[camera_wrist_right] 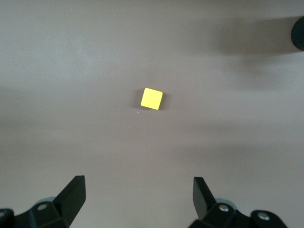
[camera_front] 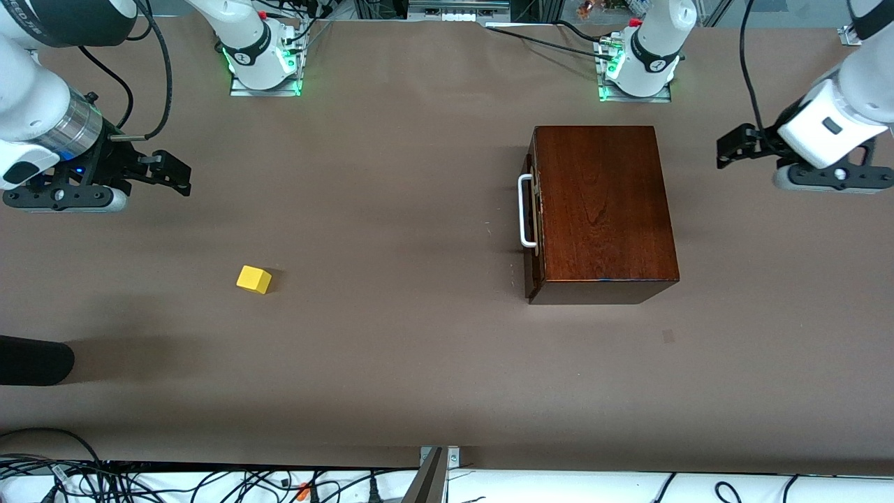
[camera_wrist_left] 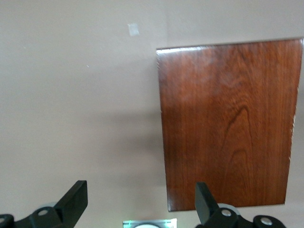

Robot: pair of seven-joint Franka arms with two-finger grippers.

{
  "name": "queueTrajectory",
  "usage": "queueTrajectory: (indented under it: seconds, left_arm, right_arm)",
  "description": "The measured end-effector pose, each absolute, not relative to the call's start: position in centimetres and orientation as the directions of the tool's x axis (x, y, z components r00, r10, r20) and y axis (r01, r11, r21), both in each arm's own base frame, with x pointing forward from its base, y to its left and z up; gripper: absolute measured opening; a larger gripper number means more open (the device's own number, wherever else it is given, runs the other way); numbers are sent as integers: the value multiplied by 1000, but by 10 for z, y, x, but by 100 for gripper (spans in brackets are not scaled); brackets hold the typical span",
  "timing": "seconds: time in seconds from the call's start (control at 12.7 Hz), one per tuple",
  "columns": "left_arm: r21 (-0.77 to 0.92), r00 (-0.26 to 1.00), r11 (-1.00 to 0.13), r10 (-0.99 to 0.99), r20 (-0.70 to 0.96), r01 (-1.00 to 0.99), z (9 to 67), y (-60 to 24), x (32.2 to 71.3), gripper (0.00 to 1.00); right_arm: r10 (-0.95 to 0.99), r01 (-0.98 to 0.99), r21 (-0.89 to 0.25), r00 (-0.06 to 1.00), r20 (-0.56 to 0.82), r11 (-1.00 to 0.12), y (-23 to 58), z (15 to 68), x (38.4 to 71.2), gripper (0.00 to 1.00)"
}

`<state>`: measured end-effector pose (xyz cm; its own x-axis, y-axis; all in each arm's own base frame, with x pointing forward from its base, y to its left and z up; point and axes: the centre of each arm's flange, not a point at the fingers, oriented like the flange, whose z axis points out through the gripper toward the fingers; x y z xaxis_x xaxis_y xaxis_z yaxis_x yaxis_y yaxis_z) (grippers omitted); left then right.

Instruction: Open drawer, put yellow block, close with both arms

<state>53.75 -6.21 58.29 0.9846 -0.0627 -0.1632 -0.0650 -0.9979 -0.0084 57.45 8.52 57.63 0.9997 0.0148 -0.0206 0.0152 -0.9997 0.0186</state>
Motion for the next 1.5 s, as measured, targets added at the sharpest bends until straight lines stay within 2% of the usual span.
queueTrajectory:
  seconds: [0.24, 0.55, 1.03, 1.5]
  left_arm:
    - [-9, 964, -987, -153, -216, -158, 564, -117, 534, 100]
    - [-20, 952, -987, -148, -270, -159, 523, -192, 537, 100]
    - [-18, 971, -996, -82, -224, -88, 443, -357, 523, 100]
    - [-166, 983, -980, -83, -164, -111, 350, -432, 497, 100]
  right_arm:
    - [14, 15, 19, 1000, -21, -1000, 85, 576, 575, 100]
    - [14, 14, 19, 1000, -21, -1000, 85, 576, 575, 100]
    - [14, 14, 18, 1000, -20, -1000, 85, 576, 575, 100]
    - [13, 13, 18, 1000, -19, -1000, 84, 576, 575, 100]
